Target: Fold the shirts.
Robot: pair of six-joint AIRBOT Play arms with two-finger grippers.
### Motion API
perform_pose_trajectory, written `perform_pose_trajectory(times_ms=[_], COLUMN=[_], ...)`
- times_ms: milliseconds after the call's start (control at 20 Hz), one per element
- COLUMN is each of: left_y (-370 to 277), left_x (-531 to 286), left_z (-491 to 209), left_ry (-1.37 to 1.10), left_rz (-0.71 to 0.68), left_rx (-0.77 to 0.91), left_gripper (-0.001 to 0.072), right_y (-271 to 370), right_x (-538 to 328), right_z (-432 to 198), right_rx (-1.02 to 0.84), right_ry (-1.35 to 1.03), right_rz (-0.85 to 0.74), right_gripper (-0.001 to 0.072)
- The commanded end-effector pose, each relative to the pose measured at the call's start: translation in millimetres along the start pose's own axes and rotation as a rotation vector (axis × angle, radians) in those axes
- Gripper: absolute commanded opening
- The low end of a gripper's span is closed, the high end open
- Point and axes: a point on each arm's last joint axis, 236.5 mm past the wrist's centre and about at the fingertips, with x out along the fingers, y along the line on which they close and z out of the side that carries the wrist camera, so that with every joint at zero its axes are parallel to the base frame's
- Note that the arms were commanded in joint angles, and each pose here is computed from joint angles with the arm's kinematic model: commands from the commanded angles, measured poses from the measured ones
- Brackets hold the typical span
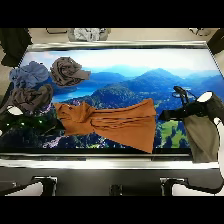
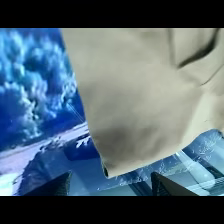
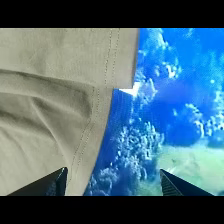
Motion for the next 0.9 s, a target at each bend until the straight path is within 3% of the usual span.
perform_pose_trajectory(times_ms=[0,200,250,300,350,400,600,850], left_y=[-12,-17,-17,-18,-20,-23,-39,-53], left_x=[30,53,53,51,49,45,23,1], left_z=[-5,2,8,13,16,21,32,34], left_ry=[0.0,-0.018,-0.041,-0.056,-0.066,-0.079,-0.139,-0.204], left_rz=[-0.059,-0.03,-0.024,-0.024,-0.025,-0.026,-0.039,-0.049], left_rx=[-0.039,-0.014,-0.035,-0.037,-0.031,-0.022,0.024,0.068], left_gripper=[0.0594,0.0585,0.052,0.0232,0.0076,0.0028,0.0027,0.0027], right_y=[0,-1,-1,-2,-4,-7,-28,-14], right_x=[0,0,0,0,0,0,10,41], right_z=[0,1,1,3,5,9,42,69], right_rx=[-0.004,-0.004,-0.004,-0.004,-0.003,-0.002,0.061,0.196], right_ry=[-0.002,-0.005,-0.006,-0.011,-0.022,-0.039,-0.17,-0.264], right_rz=[-0.001,-0.002,-0.003,-0.007,-0.014,-0.026,-0.073,0.092], right_gripper=[0.0688,0.0689,0.0689,0.0689,0.0689,0.0689,0.0688,0.0668])
